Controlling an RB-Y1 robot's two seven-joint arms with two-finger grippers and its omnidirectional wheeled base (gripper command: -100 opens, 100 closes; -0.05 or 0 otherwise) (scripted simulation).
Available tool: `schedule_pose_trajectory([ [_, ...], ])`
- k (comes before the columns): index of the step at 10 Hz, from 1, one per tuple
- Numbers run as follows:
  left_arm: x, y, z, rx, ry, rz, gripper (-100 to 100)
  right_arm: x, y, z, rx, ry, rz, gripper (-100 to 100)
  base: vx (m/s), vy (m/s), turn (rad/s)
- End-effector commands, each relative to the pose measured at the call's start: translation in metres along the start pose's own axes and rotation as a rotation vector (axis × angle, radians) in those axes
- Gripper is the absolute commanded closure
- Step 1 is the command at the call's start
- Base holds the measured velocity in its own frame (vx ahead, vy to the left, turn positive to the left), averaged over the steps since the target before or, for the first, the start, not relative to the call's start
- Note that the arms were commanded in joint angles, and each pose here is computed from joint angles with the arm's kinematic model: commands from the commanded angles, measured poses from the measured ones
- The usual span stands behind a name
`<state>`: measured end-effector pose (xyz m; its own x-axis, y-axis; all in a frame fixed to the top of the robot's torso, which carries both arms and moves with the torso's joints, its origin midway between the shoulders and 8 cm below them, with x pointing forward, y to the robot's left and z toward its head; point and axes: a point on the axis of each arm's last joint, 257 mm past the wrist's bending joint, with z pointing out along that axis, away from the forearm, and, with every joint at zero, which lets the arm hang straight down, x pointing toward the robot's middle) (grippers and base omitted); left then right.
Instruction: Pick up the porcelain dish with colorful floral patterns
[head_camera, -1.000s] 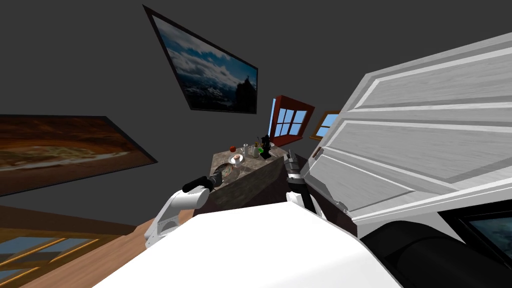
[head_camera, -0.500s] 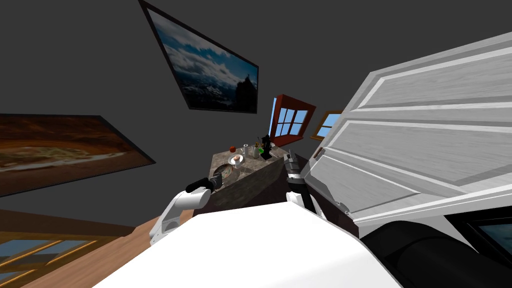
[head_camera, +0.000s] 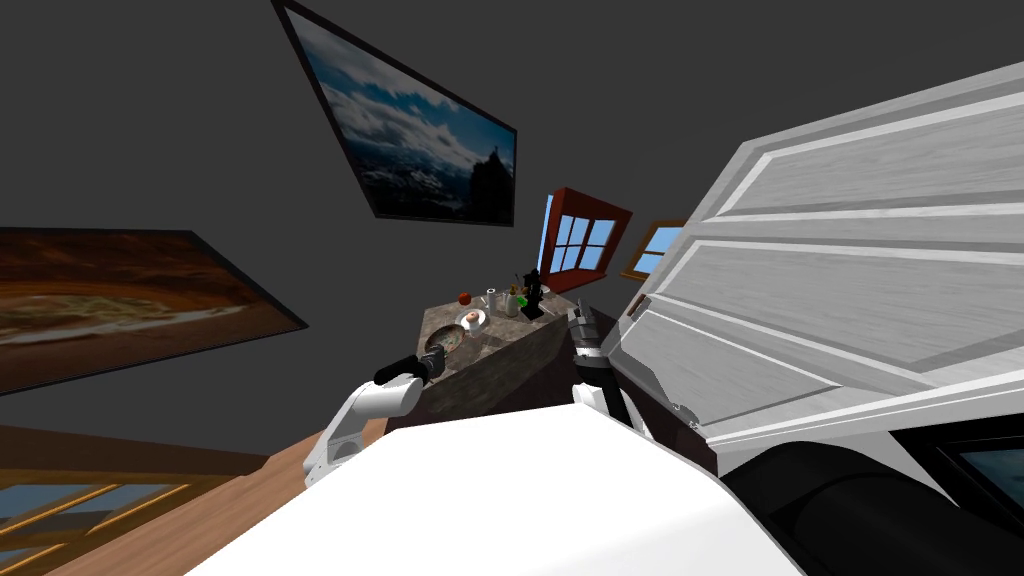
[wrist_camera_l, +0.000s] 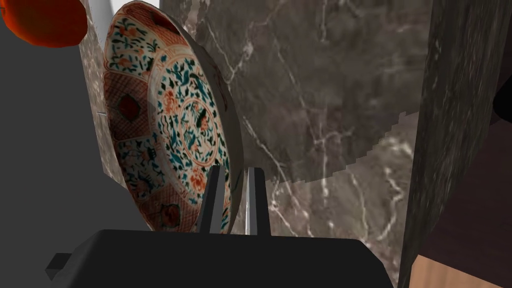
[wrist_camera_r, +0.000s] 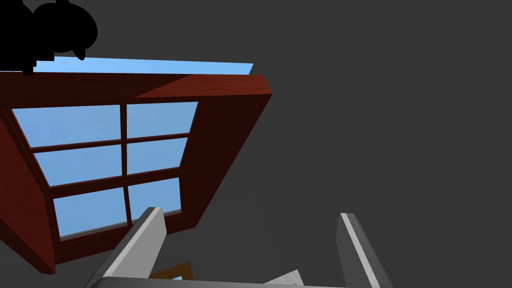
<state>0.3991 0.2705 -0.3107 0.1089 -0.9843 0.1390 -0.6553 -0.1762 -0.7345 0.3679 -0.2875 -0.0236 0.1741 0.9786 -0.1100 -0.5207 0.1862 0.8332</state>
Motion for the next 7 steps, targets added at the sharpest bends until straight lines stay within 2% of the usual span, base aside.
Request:
schedule_pose_trajectory([
  [1,0.0,0.0,0.0,0.0,0.0,0.0,100,0.0,0.0,0.0,0.0,0.0,0.0,0,0.0,0.0,0.0],
  [2,0.0,0.001,0.0,-0.001,0.0,-0.001,100,0.0,0.0,0.0,0.0,0.0,0.0,0,0.0,0.0,0.0],
  [3,0.0,0.001,0.0,-0.002,0.0,-0.002,0,0.0,0.0,0.0,0.0,0.0,0.0,0,0.0,0.0,0.0],
  [4,0.001,-0.002,-0.007,-0.002,0.002,-0.002,100,0.0,0.0,0.0,0.0,0.0,0.0,0,-0.015,0.005,0.015],
  [5,0.001,-0.003,-0.01,-0.003,0.002,-0.002,100,0.0,0.0,0.0,0.0,0.0,0.0,0,-0.026,0.007,0.02],
  [6,0.002,-0.002,-0.008,-0.001,0.002,-0.002,100,0.0,0.0,0.0,0.0,0.0,0.0,0,-0.012,0.003,0.006],
  [7,0.002,-0.002,-0.008,-0.003,0.002,-0.003,0,0.0,0.0,0.0,0.0,0.0,0.0,0,0.0,0.0,0.0],
])
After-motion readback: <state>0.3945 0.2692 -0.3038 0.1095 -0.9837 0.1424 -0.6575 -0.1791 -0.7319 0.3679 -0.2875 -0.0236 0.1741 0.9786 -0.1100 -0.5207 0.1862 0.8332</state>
